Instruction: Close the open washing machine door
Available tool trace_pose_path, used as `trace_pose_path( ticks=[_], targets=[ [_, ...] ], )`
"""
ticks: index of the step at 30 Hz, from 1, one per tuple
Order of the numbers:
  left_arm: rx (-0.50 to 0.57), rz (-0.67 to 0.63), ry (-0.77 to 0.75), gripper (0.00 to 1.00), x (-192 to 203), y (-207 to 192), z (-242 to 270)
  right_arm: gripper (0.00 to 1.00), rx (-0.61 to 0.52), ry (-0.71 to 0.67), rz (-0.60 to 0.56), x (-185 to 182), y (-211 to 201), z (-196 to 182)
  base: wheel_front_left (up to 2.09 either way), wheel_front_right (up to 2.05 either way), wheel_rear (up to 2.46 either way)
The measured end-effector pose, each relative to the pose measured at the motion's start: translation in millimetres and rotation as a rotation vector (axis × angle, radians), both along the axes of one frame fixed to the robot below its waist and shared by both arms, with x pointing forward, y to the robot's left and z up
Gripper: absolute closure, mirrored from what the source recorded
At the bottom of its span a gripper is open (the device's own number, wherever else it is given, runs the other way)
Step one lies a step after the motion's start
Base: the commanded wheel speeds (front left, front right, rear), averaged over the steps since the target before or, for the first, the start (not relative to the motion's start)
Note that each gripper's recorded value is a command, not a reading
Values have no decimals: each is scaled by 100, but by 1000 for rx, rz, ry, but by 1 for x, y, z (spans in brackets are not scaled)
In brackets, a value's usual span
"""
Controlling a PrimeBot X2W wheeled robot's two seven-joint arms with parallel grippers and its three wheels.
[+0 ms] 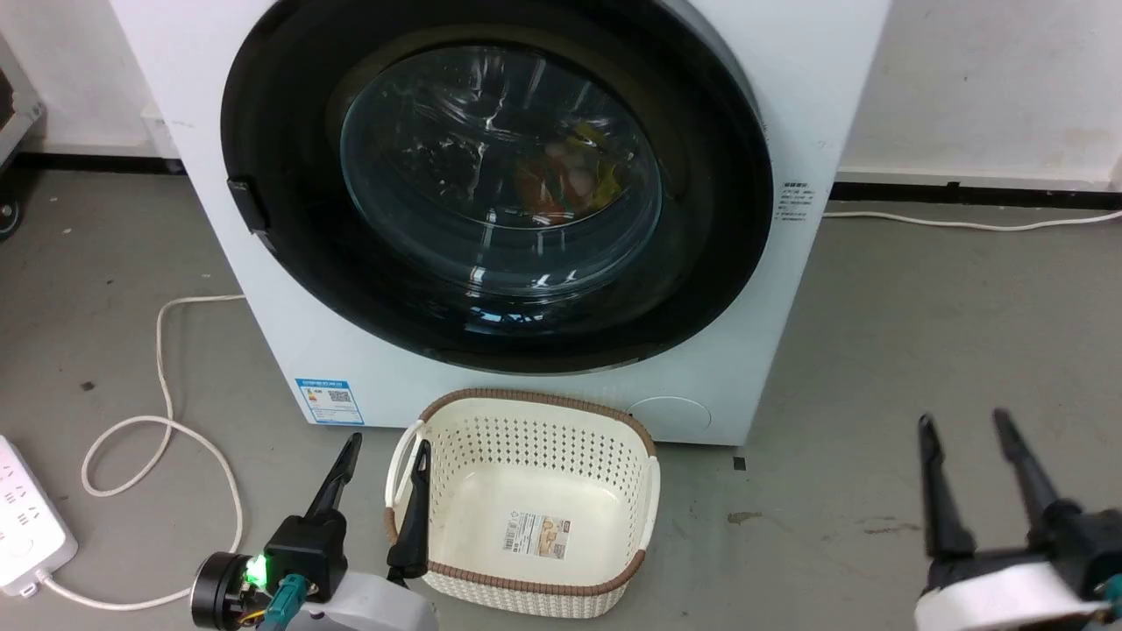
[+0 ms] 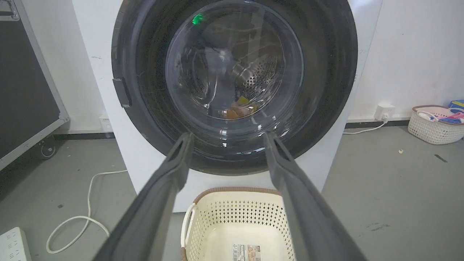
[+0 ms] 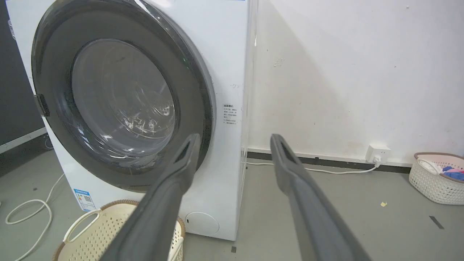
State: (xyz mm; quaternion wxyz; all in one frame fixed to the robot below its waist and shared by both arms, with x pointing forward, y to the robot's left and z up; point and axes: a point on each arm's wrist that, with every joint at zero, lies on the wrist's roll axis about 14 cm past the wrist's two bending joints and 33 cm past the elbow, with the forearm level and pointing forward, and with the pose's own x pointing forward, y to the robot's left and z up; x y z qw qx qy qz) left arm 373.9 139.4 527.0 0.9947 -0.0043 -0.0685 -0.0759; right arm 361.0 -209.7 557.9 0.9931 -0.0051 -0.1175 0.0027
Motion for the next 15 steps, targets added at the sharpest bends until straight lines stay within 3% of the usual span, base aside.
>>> trace_pose_path(
  ticks=[15],
  targets=[
    [6,-8,-2,0,-2,-4,0,0,10,56,15,-12,11,-20,0,0,0]
  ],
)
